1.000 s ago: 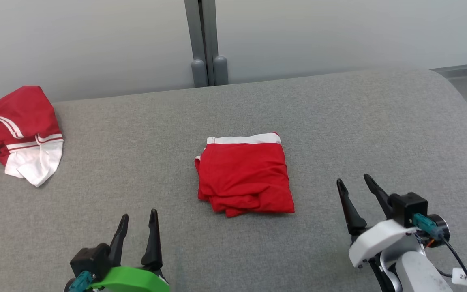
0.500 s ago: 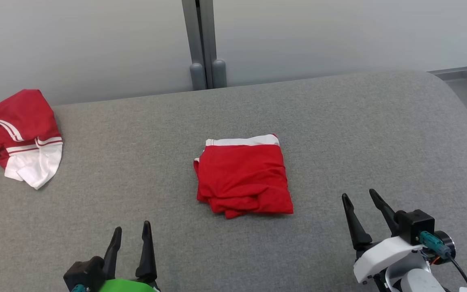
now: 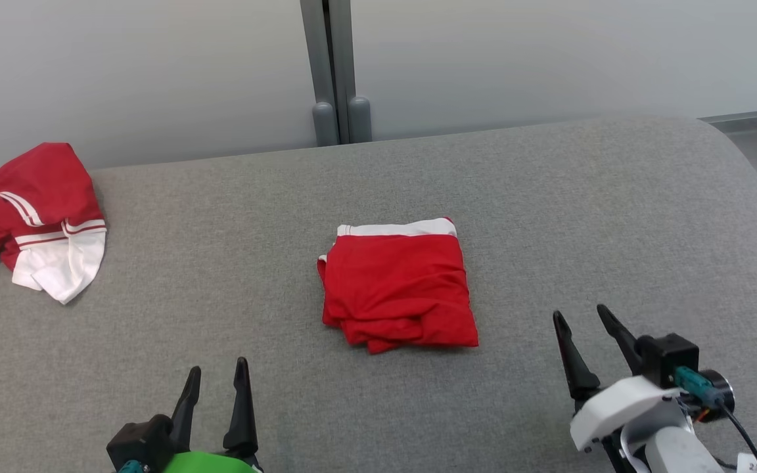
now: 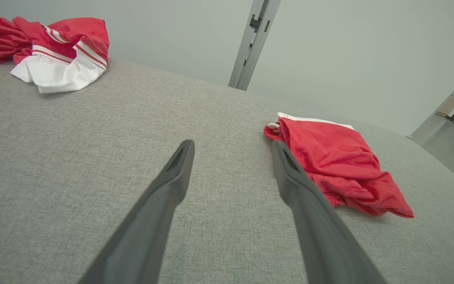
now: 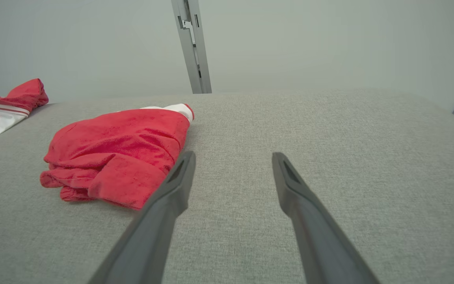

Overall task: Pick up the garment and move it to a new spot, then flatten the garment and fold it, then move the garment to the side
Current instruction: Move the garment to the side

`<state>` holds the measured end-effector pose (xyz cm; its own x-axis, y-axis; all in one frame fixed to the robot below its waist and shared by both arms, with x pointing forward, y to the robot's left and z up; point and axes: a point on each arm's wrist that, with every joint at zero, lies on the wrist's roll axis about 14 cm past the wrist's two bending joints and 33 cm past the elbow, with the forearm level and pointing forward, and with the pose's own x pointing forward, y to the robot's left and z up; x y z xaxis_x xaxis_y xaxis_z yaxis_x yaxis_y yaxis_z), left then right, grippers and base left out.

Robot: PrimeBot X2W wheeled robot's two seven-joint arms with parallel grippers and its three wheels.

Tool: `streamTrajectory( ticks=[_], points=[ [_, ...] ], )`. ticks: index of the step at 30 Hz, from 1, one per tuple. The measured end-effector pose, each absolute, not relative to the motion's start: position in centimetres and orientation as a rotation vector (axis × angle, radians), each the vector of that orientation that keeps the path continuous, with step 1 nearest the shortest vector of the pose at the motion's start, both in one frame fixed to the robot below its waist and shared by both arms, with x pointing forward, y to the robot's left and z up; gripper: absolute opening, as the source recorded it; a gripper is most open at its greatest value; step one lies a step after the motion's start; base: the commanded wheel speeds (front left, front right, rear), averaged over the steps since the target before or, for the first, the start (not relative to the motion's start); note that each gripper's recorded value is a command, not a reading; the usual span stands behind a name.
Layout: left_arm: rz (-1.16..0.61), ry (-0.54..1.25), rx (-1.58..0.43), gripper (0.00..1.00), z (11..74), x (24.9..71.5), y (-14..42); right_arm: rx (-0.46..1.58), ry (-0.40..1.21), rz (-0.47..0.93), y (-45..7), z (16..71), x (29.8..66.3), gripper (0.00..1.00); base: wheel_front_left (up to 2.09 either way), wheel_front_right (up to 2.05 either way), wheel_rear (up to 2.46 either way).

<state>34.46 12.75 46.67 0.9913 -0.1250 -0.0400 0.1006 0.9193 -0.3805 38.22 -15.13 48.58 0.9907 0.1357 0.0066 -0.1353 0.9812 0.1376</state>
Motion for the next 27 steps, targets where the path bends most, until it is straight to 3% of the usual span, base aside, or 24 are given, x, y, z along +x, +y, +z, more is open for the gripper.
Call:
streamTrajectory(
  ticks=[9,17,27],
  points=[
    [-0.116,0.063,-0.386,1.0,46.7,34.4,12.7,0.069,-0.003,0.234,-12.1,52.2,43.5,1.0,0.0,0.0,0.0],
    [-0.036,0.055,-0.389,1.0,46.5,34.1,15.2,0.01,0.253,0.33,-8.2,49.9,47.1,1.0,0.0,0.0,0.0],
    [0.048,0.066,-0.388,1.0,45.8,34.2,17.7,-0.014,0.517,0.391,-5.8,44.1,48.2,1.0,0.0,0.0,0.0]
  ],
)
